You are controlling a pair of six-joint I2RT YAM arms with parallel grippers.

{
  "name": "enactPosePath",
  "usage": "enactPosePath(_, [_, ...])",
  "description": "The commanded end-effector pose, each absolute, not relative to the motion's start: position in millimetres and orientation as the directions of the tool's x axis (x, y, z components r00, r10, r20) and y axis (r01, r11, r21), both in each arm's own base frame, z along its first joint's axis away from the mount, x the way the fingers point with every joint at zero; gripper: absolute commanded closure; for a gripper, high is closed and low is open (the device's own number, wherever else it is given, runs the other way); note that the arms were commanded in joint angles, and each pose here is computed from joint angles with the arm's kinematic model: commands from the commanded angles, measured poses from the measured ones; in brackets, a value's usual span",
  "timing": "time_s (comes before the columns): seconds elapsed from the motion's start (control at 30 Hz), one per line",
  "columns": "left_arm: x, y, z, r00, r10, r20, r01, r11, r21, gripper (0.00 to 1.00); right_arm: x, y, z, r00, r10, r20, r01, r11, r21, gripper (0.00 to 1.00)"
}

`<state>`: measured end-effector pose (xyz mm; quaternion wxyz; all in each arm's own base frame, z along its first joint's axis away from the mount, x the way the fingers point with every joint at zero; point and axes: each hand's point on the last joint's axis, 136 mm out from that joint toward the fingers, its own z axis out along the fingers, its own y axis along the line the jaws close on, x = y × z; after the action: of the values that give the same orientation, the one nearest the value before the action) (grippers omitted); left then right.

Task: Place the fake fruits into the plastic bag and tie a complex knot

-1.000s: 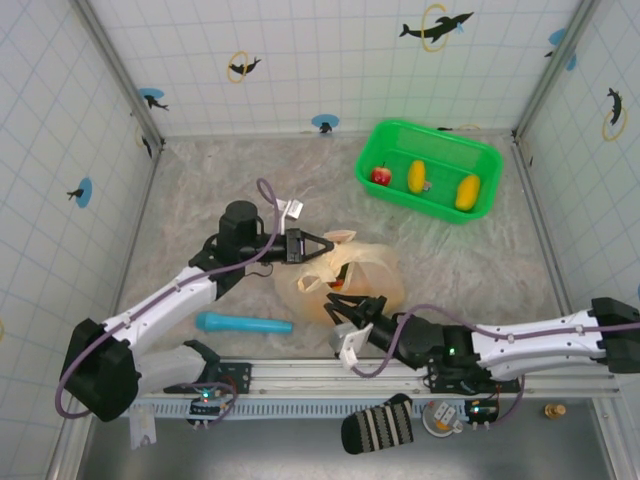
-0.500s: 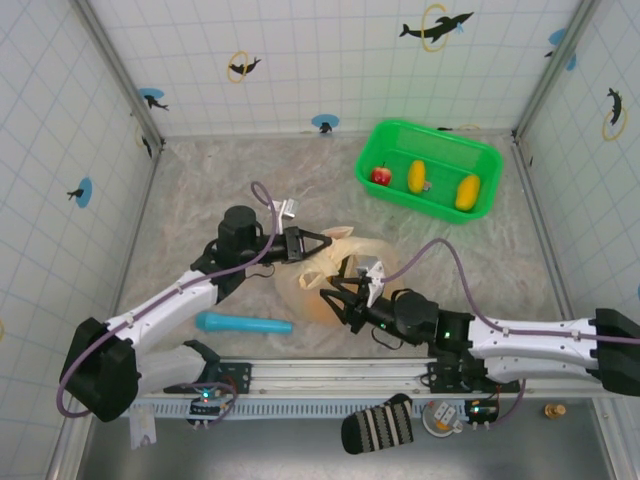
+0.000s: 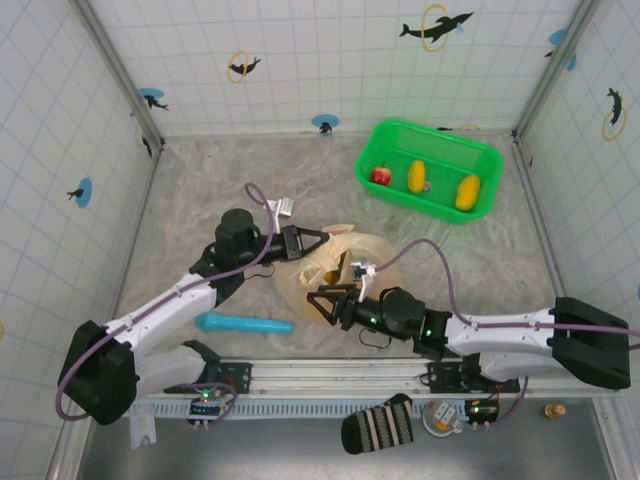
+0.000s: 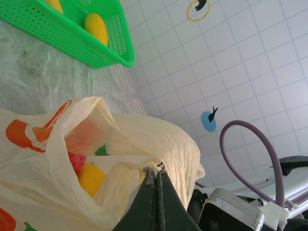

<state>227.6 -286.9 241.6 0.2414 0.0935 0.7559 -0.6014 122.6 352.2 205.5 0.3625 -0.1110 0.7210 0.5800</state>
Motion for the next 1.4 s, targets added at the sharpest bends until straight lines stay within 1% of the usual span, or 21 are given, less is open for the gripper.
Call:
enactPosePath(0.0, [232,-283,255,-0.84,-0.19,-0.509,0.461,0.245,-0.853,1.0,132,359,253,-0.697,0.382,-0.607,-0.582,0.194,0.79,0.43])
enactPosePath(0.07, [231,-283,257,-0.838,-0.192,-0.51,0.463,0.243,-0.852,1.0,139,359,253,-0.692,0.402,-0.6,-0.57,0.206,0.796,0.44])
enactPosePath(0.13, [230,-282,257,-0.837,-0.193,-0.512,0.464,0.243,-0.852,1.0,145,359,252,-0.692,0.42,-0.587,-0.556,0.208,0.805,0.48])
enactPosePath(0.2, [229,-283,257,-0.835,-0.192,-0.516,0.47,0.242,-0.849,1.0,150,360,250,-0.692,0.429,-0.581,-0.545,0.217,0.81,0.55])
enactPosePath(0.27, [227,-283,255,-0.835,-0.189,-0.517,0.47,0.244,-0.848,1.0,156,359,247,-0.688,0.442,-0.575,-0.531,0.233,0.814,0.63])
enactPosePath(0.4, [227,-282,256,-0.825,-0.19,-0.532,0.481,0.258,-0.838,1.0,160,356,240,-0.68,0.43,-0.594,-0.528,0.274,0.804,0.92])
enactPosePath(0.43, [228,-282,257,-0.818,-0.187,-0.544,0.49,0.267,-0.83,1.0,159,353,236,-0.678,0.421,-0.603,-0.528,0.293,0.797,0.98])
enactPosePath(0.47, [228,-281,258,-0.812,-0.184,-0.554,0.498,0.277,-0.822,1.0,158,349,233,-0.675,0.414,-0.611,-0.528,0.307,0.792,1.0])
enactPosePath(0.57, [234,-278,265,-0.78,-0.181,-0.599,0.527,0.325,-0.785,1.0,154,332,219,-0.673,0.394,-0.625,-0.521,0.346,0.78,1.0])
enactPosePath(0.73, [241,-273,278,-0.731,-0.192,-0.655,0.569,0.36,-0.74,1.0,148,302,186,-0.681,0.346,-0.646,-0.491,0.438,0.753,1.0])
enactPosePath(0.87, [249,-270,282,-0.706,-0.204,-0.678,0.579,0.386,-0.718,1.0,142,284,165,-0.697,0.32,-0.642,-0.471,0.471,0.746,1.0])
enactPosePath(1.1, [258,-267,284,-0.668,-0.194,-0.719,0.594,0.444,-0.671,1.0,135,267,152,-0.705,0.285,-0.649,-0.471,0.496,0.729,1.0])
enactPosePath(1.37, [257,-263,283,-0.649,-0.18,-0.739,0.604,0.468,-0.645,1.0,128,260,143,-0.72,0.26,-0.644,-0.482,0.48,0.733,1.0])
